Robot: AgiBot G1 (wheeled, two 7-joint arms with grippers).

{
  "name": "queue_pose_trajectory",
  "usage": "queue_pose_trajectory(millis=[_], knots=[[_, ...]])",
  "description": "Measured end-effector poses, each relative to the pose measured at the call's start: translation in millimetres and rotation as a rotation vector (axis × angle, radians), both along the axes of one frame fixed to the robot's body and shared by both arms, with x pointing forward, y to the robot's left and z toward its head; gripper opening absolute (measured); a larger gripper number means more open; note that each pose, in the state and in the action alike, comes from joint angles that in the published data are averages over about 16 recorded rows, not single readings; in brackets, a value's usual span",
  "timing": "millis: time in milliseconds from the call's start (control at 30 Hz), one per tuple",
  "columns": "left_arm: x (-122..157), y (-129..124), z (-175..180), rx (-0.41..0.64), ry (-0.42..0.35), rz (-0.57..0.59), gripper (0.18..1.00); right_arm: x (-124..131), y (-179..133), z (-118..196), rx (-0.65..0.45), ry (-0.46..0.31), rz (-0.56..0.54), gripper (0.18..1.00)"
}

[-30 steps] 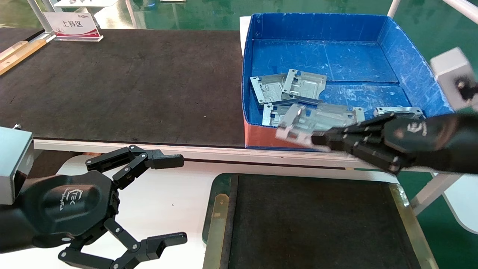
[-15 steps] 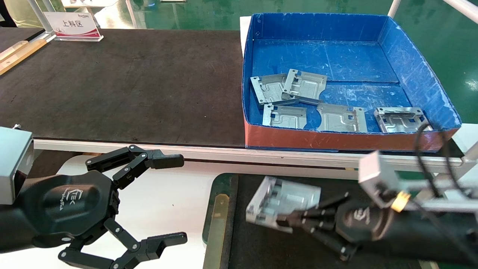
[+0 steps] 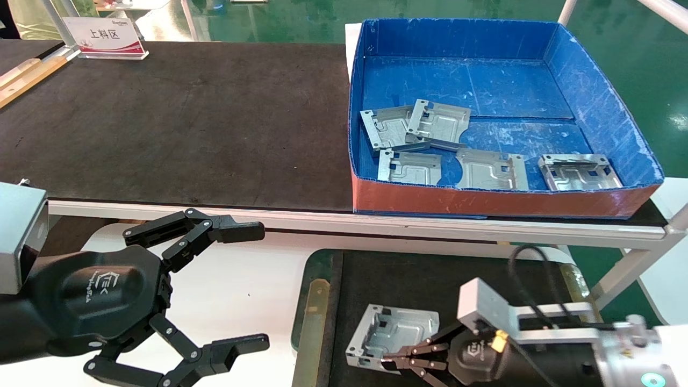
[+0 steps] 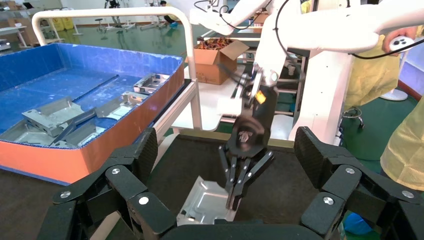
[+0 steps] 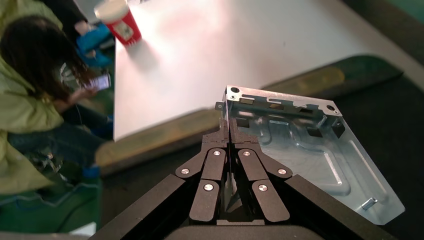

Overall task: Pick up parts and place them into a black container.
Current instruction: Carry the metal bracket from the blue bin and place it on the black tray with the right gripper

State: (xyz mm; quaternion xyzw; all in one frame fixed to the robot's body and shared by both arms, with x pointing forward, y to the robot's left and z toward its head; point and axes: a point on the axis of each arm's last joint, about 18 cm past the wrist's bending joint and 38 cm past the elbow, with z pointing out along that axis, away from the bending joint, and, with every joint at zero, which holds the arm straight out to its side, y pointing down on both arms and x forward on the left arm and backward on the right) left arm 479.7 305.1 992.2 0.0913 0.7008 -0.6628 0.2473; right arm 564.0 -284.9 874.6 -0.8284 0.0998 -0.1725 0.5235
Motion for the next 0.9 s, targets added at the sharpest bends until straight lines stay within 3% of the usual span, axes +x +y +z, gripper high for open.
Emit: queue_pose_trajectory(millis=[367, 900], knots=[[0, 0, 0, 0.000, 0.000, 0.000, 1.001, 49, 8, -31, -0.092, -0.032, 0.010, 0.191], [0, 0, 0, 0.000, 0.000, 0.000, 1.001, 91, 28, -33, -0.203, -0.145, 0.079, 0.191]])
